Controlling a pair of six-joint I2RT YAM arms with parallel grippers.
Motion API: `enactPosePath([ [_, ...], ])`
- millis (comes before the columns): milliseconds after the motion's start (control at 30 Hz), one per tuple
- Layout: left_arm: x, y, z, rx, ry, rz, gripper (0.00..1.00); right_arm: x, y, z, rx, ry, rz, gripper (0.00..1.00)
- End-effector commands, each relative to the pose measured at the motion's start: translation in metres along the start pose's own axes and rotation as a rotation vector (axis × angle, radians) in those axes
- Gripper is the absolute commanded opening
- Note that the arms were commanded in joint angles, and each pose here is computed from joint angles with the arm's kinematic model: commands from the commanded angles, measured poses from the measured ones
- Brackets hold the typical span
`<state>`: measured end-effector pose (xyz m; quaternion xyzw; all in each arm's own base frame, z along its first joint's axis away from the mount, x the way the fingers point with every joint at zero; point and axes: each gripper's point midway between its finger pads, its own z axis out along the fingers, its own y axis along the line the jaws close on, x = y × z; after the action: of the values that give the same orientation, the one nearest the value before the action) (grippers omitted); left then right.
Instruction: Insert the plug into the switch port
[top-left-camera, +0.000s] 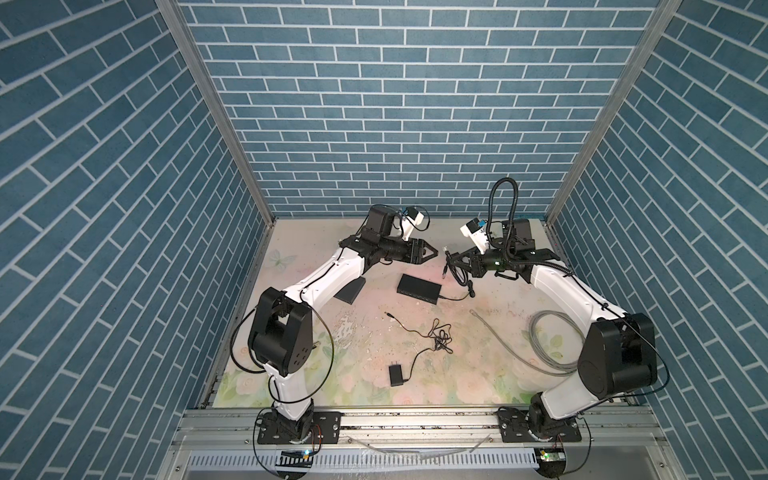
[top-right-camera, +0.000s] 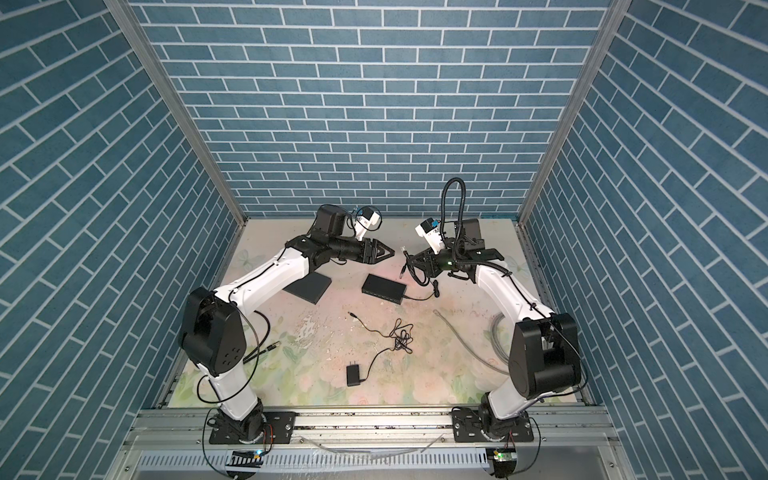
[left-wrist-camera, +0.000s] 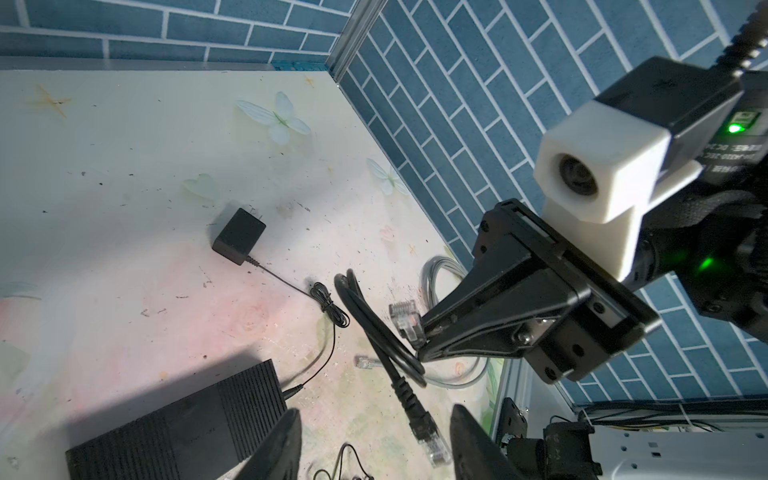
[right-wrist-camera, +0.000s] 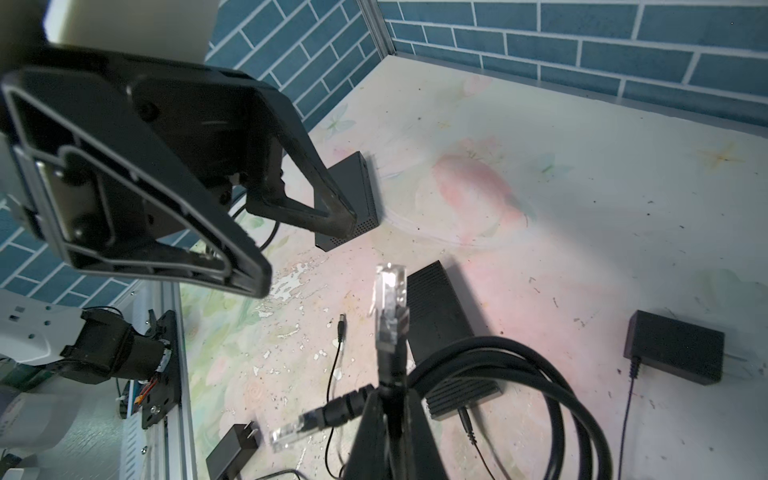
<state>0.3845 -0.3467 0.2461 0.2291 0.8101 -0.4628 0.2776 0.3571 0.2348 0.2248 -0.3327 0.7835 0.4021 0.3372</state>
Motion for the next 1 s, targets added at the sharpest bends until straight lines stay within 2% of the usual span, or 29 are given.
enactPosePath([
  [0,-0.004,-0.012,0.003,0.045,0.002,0.026,0.55,0.003,0.008,0.007,-0.068,-0.009,0.023,0.01],
  [500,0.002,-0.006,0.019,0.063,0.04,-0.01,0.41,0.021,0.013,0.027,-0.115,0.066,0.029,0.0],
  [633,0.004,0.001,0.023,0.047,0.057,-0.034,0.35,0.024,0.015,0.031,-0.123,0.081,0.027,0.0],
  [967,0.012,0.011,0.025,-0.002,0.084,-0.026,0.35,0.025,0.018,0.038,-0.144,0.097,0.016,0.0],
])
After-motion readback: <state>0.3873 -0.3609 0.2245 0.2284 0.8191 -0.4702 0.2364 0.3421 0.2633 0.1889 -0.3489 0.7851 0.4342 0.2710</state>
